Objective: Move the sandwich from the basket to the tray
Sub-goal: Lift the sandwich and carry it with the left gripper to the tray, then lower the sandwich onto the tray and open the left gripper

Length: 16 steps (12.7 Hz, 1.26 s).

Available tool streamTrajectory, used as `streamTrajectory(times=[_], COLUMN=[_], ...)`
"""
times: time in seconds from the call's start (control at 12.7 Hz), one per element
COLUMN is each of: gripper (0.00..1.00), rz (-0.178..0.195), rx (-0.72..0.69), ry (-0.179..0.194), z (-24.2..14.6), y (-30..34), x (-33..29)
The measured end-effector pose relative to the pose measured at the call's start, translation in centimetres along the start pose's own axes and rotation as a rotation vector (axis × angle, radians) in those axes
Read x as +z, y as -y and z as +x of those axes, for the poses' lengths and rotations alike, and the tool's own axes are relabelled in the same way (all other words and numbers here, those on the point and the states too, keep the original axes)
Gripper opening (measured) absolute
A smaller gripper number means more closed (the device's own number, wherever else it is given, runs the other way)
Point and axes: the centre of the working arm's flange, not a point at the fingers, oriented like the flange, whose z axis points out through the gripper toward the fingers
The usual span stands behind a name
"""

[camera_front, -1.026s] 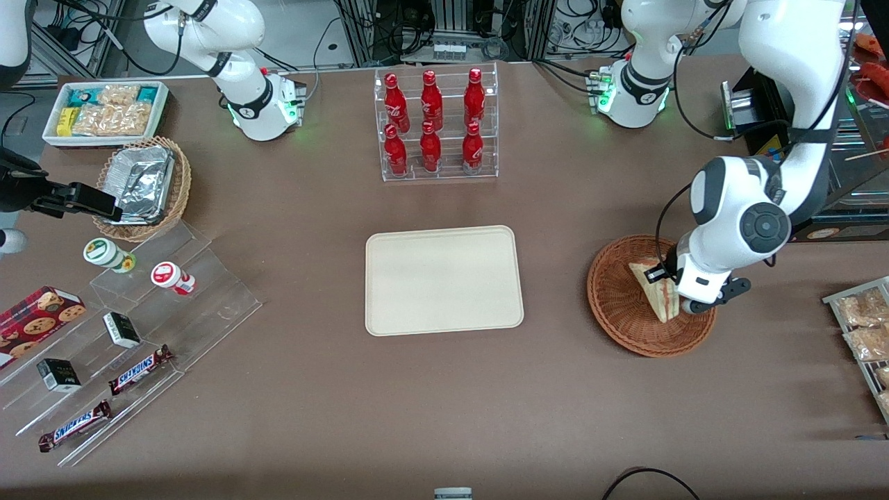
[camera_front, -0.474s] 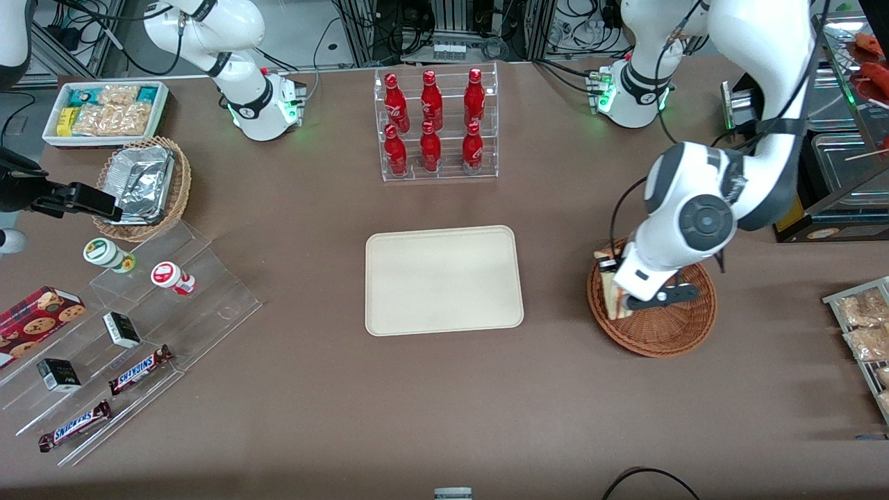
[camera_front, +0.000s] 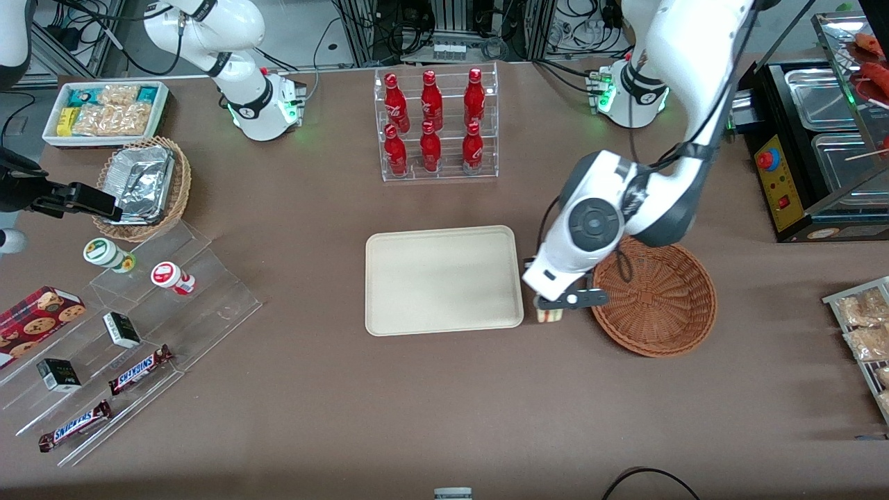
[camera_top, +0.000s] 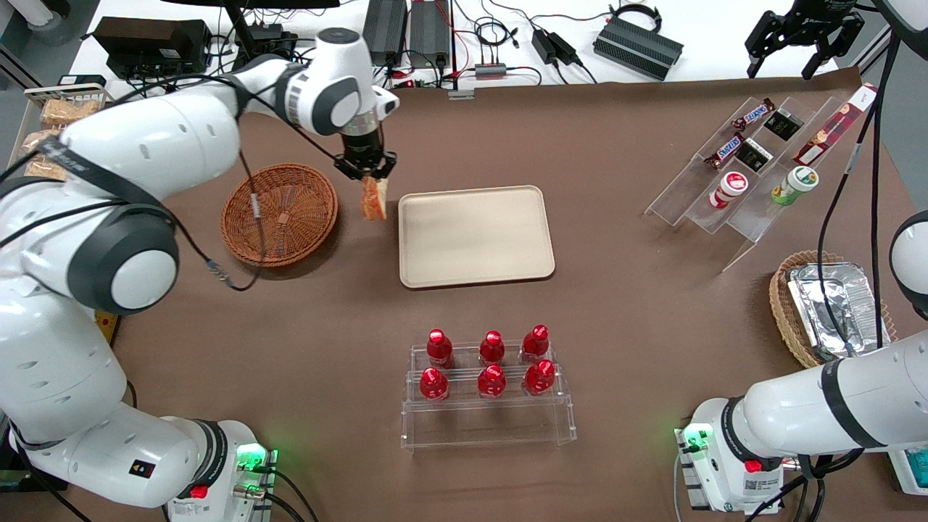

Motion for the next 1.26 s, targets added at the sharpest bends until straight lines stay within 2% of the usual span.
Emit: streamTrajectory(times=[0.32, 0.71, 1.26], gripper=[0.16, 0.16, 0.16], rz=[-0.014, -0.035, -0.038], rx=[-0.015, -0.074, -0.099], ry=[-0.009, -0.014, 0.008], z=[-1.0, -2.4, -4.2], y=[-8.2, -15.4, -19.7], x=[2.3, 5.2, 8.6])
